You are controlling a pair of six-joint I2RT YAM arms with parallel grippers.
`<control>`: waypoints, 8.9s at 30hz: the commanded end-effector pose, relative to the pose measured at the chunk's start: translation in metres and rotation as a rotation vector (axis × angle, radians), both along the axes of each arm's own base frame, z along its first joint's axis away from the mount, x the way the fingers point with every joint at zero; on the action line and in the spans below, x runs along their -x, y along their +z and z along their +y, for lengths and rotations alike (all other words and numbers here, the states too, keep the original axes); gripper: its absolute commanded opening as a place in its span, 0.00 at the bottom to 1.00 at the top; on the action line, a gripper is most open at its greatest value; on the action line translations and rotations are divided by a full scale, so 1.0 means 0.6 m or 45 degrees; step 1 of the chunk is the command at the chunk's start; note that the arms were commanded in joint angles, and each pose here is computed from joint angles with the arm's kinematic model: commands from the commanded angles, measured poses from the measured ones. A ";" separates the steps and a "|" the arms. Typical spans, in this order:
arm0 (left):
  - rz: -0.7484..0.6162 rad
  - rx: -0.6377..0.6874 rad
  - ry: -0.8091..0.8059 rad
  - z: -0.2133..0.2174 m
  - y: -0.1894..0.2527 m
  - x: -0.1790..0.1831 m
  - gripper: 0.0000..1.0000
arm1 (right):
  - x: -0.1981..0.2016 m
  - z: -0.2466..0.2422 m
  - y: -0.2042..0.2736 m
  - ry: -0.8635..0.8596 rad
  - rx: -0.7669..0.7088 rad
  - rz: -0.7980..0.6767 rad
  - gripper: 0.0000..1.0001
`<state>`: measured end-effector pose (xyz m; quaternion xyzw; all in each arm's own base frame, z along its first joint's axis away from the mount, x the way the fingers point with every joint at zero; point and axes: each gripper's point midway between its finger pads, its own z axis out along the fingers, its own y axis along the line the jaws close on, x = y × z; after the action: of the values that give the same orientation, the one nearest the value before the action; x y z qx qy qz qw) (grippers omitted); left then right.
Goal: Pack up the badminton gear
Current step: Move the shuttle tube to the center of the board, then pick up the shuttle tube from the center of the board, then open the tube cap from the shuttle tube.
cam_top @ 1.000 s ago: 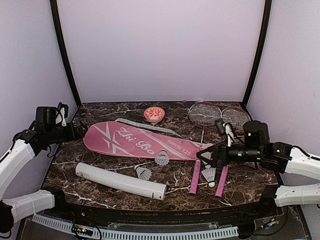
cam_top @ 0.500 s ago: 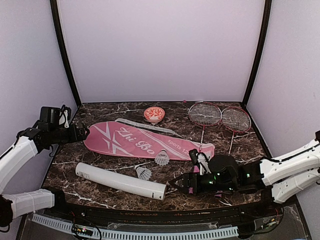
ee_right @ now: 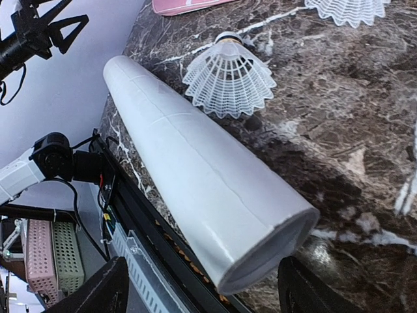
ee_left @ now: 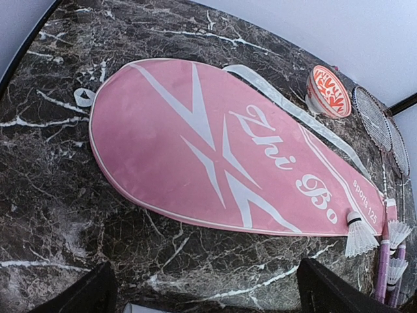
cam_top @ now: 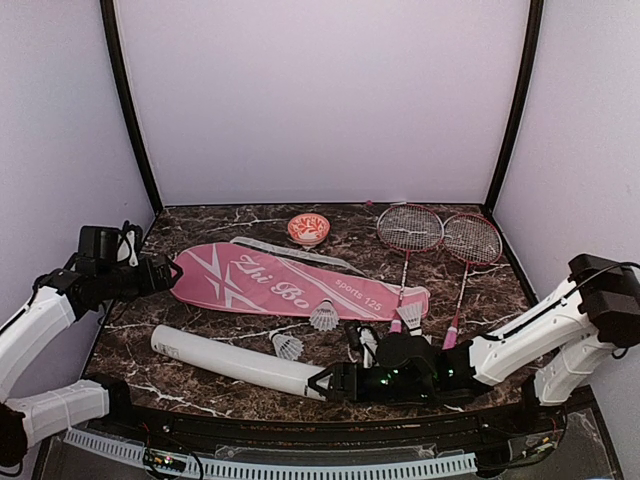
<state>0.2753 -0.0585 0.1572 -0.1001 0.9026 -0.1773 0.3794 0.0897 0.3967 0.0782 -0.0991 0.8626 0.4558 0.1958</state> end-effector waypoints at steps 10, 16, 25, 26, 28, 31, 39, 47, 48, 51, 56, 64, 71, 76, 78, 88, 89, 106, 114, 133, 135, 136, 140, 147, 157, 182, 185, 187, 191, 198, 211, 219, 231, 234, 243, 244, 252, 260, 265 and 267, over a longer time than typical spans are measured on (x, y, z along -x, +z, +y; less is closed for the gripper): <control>-0.168 -0.059 -0.219 -0.029 0.086 -0.029 0.99 | -0.019 0.092 0.036 0.023 -0.118 -0.112 0.77; -0.257 -0.012 -0.496 -0.084 0.115 -0.011 0.97 | -0.057 0.080 0.031 -0.031 -0.122 -0.113 0.76; -0.487 -0.096 -0.963 -0.225 0.172 0.036 0.97 | -0.107 0.020 0.057 -0.126 -0.083 -0.215 0.77; -0.509 -0.128 -1.030 -0.238 0.168 0.047 0.97 | -0.112 0.011 0.068 -0.150 -0.082 -0.235 0.78; -0.548 -0.175 -1.175 -0.267 0.155 0.077 0.97 | -0.118 -0.009 0.076 -0.193 -0.064 -0.259 0.79; -0.596 -0.291 -1.361 -0.302 0.115 0.121 0.95 | -0.127 -0.043 0.085 -0.267 -0.044 -0.282 0.80; -0.630 -0.539 -1.674 -0.352 0.012 0.208 0.94 | -0.140 -0.125 0.091 -0.423 0.006 -0.299 0.81; -0.508 -0.605 -1.869 -0.375 -0.058 0.261 0.94 | -0.143 -0.159 0.089 -0.496 0.016 -0.291 0.82; -0.486 -0.573 -1.901 -0.380 -0.064 0.272 0.94 | -0.143 -0.161 0.089 -0.502 0.013 -0.290 0.82; -0.406 -0.530 -1.987 -0.388 -0.084 0.298 0.93 | -0.144 -0.164 0.087 -0.514 0.011 -0.283 0.82; -0.369 -0.607 -2.027 -0.393 -0.114 0.308 0.91 | -0.144 -0.161 0.087 -0.510 0.008 -0.277 0.84; -0.412 -0.775 -1.971 -0.391 -0.127 0.280 0.90 | -0.142 -0.146 0.092 -0.478 -0.008 -0.278 0.83; -0.548 -0.900 -1.918 -0.413 -0.109 0.253 0.90 | -0.140 -0.135 0.088 -0.455 -0.010 -0.266 0.83; -0.611 -0.934 -1.958 -0.418 -0.107 0.252 0.91 | -0.139 -0.133 0.086 -0.452 -0.019 -0.254 0.83; -0.594 -0.961 -1.953 -0.413 -0.113 0.249 0.91 | -0.139 -0.133 0.086 -0.452 -0.019 -0.253 0.83; -0.591 -1.117 -1.811 -0.399 -0.111 0.210 0.92 | -0.138 -0.120 0.080 -0.423 -0.003 -0.255 0.84; -0.602 -1.110 -1.803 -0.401 -0.106 0.209 0.92 | -0.138 -0.118 0.081 -0.420 -0.006 -0.254 0.84; -0.378 -1.176 -1.920 -0.392 -0.183 0.222 0.93 | -0.135 -0.105 0.075 -0.393 -0.018 -0.235 0.84; -0.394 -1.086 -1.983 -0.396 -0.179 0.243 0.83 | -0.134 -0.106 0.070 -0.395 -0.017 -0.228 0.84; -0.287 -1.117 -2.030 -0.387 -0.214 0.250 0.86 | -0.134 -0.107 0.068 -0.398 -0.017 -0.223 0.85; -0.291 -1.123 -2.024 -0.389 -0.212 0.248 0.83 | -0.135 -0.108 0.069 -0.399 -0.017 -0.224 0.85; -0.298 -1.122 -2.026 -0.390 -0.211 0.248 0.81 | -0.134 -0.108 0.069 -0.399 -0.019 -0.224 0.85; -0.355 -1.119 -2.015 -0.394 -0.198 0.248 0.73 | -0.135 -0.113 0.070 -0.408 -0.022 -0.225 0.85; -0.492 -1.079 -1.976 -0.401 -0.163 0.249 0.63 | -0.138 -0.133 0.068 -0.451 -0.023 -0.217 0.86; -0.794 -1.021 -1.851 -0.412 -0.074 0.248 0.61 | -0.145 -0.146 0.104 -0.448 0.018 -0.307 0.87; -1.087 -1.003 -1.630 -0.411 0.004 0.232 0.63 | -0.043 -0.034 0.228 0.071 -0.193 -0.545 0.74; -1.078 -0.997 -1.637 -0.412 0.002 0.233 0.63 | -0.048 -0.018 0.209 0.031 -0.178 -0.495 0.68; -1.077 -1.006 -1.639 -0.411 0.000 0.232 0.63 | -0.049 -0.007 0.199 0.025 -0.194 -0.468 0.65; -1.068 -1.037 -1.644 -0.408 -0.004 0.230 0.63 | -0.040 0.020 0.199 0.073 -0.239 -0.441 0.59; -1.065 -1.059 -1.648 -0.404 -0.006 0.229 0.63 | -0.033 0.038 0.194 0.113 -0.224 -0.434 0.40; -1.061 -1.065 -1.648 -0.402 -0.005 0.229 0.63 | -0.031 0.043 0.194 0.104 -0.199 -0.421 0.05; -1.043 -1.090 -1.654 -0.401 -0.013 0.227 0.63 | -0.037 0.034 0.184 0.060 -0.154 -0.405 0.00; -0.956 -1.275 -1.618 -0.388 -0.046 0.201 0.63 | -0.060 -0.006 0.160 -0.084 -0.060 -0.370 0.00; -0.948 -1.290 -1.605 -0.388 -0.046 0.198 0.64 | -0.064 -0.015 0.155 -0.113 -0.042 -0.363 0.00; -0.957 -1.300 -1.585 -0.384 -0.044 0.195 0.64 | -0.073 -0.031 0.145 -0.170 0.003 -0.360 0.00; -0.961 -1.295 -1.582 -0.384 -0.041 0.195 0.64 | -0.074 -0.034 0.143 -0.175 0.010 -0.360 0.00; -0.971 -1.282 -1.582 -0.384 -0.038 0.197 0.64 | -0.075 -0.036 0.140 -0.179 0.020 -0.361 0.00; -0.970 -1.293 -1.564 -0.381 -0.038 0.194 0.64 | -0.078 -0.039 0.142 -0.193 0.026 -0.367 0.00; -0.985 -1.283 -1.524 -0.379 -0.026 0.190 0.65 | -0.087 -0.060 0.142 -0.242 0.055 -0.362 0.00; -0.990 -1.278 -1.513 -0.377 -0.021 0.190 0.65 | -0.092 -0.078 0.137 -0.266 0.098 -0.364 0.00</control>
<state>0.1578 -0.2913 0.1351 0.6469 0.5824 0.0417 0.4905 0.1366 0.3694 0.1586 -0.1020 0.8431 0.4004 0.3442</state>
